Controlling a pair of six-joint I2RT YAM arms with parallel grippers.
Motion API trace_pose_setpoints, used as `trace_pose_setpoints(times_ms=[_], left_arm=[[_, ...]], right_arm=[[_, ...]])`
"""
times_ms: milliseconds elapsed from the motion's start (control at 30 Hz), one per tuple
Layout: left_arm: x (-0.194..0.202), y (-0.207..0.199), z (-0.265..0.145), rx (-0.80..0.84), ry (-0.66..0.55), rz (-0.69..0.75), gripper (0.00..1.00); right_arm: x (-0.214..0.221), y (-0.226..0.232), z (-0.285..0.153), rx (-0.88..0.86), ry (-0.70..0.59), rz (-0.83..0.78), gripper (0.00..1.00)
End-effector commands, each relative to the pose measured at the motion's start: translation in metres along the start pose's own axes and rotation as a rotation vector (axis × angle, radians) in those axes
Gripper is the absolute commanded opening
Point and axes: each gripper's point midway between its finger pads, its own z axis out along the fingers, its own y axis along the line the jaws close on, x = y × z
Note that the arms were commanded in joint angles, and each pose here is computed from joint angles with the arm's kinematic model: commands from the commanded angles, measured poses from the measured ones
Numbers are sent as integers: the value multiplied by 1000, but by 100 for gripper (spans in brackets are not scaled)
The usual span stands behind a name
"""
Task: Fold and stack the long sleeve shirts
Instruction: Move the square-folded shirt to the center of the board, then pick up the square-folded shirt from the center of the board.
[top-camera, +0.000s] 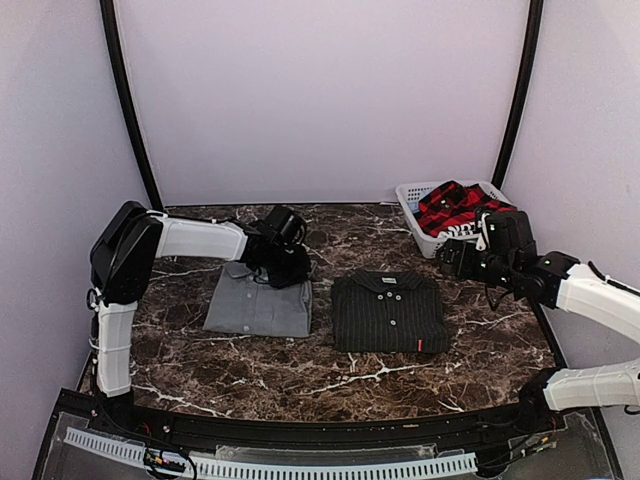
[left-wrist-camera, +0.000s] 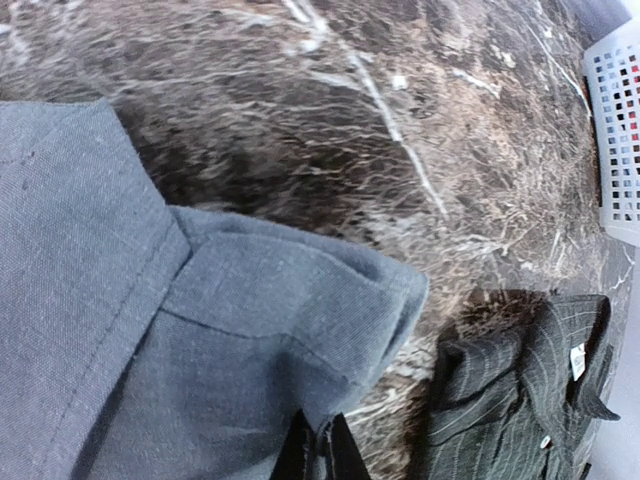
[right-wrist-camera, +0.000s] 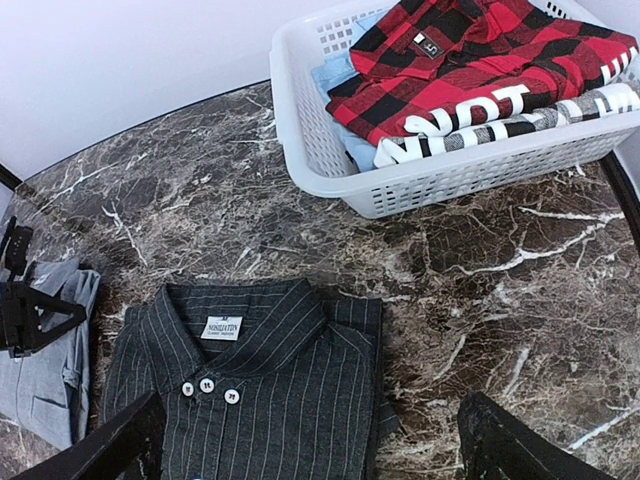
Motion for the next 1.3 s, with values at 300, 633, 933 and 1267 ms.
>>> trace_pose_setpoints(times_ms=[300,633,933,1267], left_arm=[[-9,-60,-4,168,17,42,22],[-18,-98,-47,273,17,188,61],[3,-109,-79,359,59,290,70],[73,-82,-65,386,224,342,69]], right_arm=[[-3,1,3,-10,-13,0,99],[-11,-4,2,38,-20,-21,99],[15,1,11,0,78,-18,98],[56,1,28,-21,222,19,95]])
